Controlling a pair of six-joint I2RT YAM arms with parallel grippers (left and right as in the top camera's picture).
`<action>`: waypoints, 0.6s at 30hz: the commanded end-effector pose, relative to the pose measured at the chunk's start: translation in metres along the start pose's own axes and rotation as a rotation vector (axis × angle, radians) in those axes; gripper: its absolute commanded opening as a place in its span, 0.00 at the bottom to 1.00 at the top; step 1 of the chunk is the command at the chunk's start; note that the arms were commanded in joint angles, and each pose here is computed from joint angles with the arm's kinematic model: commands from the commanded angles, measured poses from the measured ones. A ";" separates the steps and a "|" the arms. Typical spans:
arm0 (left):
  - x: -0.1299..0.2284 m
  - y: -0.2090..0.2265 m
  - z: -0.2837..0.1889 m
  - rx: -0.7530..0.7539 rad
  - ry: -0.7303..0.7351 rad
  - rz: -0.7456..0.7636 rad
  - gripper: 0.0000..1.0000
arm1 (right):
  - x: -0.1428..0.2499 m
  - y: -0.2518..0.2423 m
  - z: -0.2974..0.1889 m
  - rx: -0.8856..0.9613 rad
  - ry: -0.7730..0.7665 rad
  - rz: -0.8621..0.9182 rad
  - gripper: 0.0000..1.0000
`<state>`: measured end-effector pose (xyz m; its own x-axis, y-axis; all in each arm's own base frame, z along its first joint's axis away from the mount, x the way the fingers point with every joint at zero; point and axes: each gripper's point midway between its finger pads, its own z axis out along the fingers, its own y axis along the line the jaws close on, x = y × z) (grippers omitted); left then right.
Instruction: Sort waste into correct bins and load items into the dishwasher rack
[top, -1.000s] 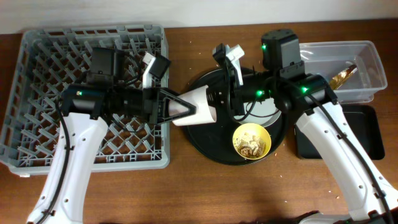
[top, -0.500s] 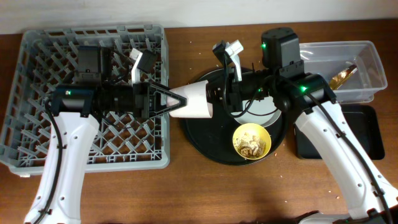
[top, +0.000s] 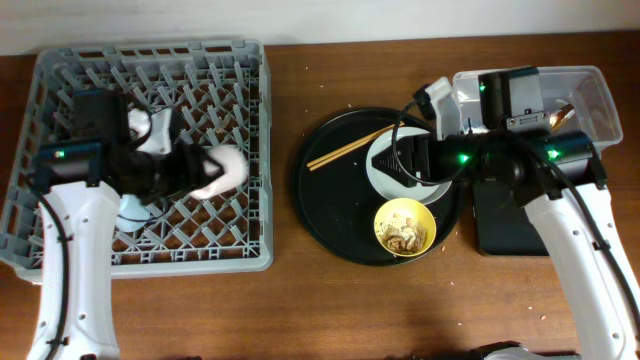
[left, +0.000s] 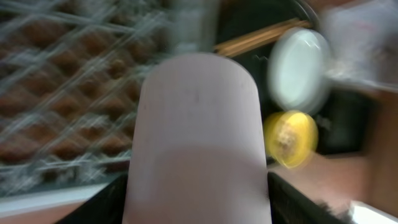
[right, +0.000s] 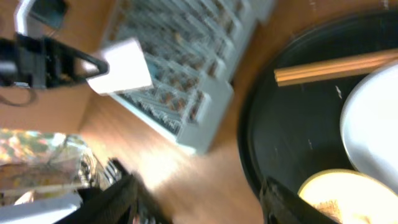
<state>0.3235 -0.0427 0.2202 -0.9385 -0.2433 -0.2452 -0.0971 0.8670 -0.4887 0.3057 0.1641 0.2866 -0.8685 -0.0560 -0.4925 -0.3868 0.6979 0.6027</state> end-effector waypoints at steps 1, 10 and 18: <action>0.000 0.087 -0.026 -0.457 -0.058 -0.186 0.60 | 0.008 -0.016 -0.002 0.103 0.021 0.018 0.65; 0.006 0.114 0.023 -0.491 0.119 -0.270 0.60 | 0.013 -0.017 -0.002 0.105 0.040 0.034 0.66; -0.020 0.083 0.014 -0.358 0.093 -0.208 0.93 | 0.030 -0.037 -0.004 0.229 0.096 0.069 0.73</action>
<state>0.3173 0.0420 0.1327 -0.8905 -0.4543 -0.0246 -0.4516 0.8892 -0.0727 0.2957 0.1428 0.2617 -0.9131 -0.0566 -0.4038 -0.2833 0.8003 0.5284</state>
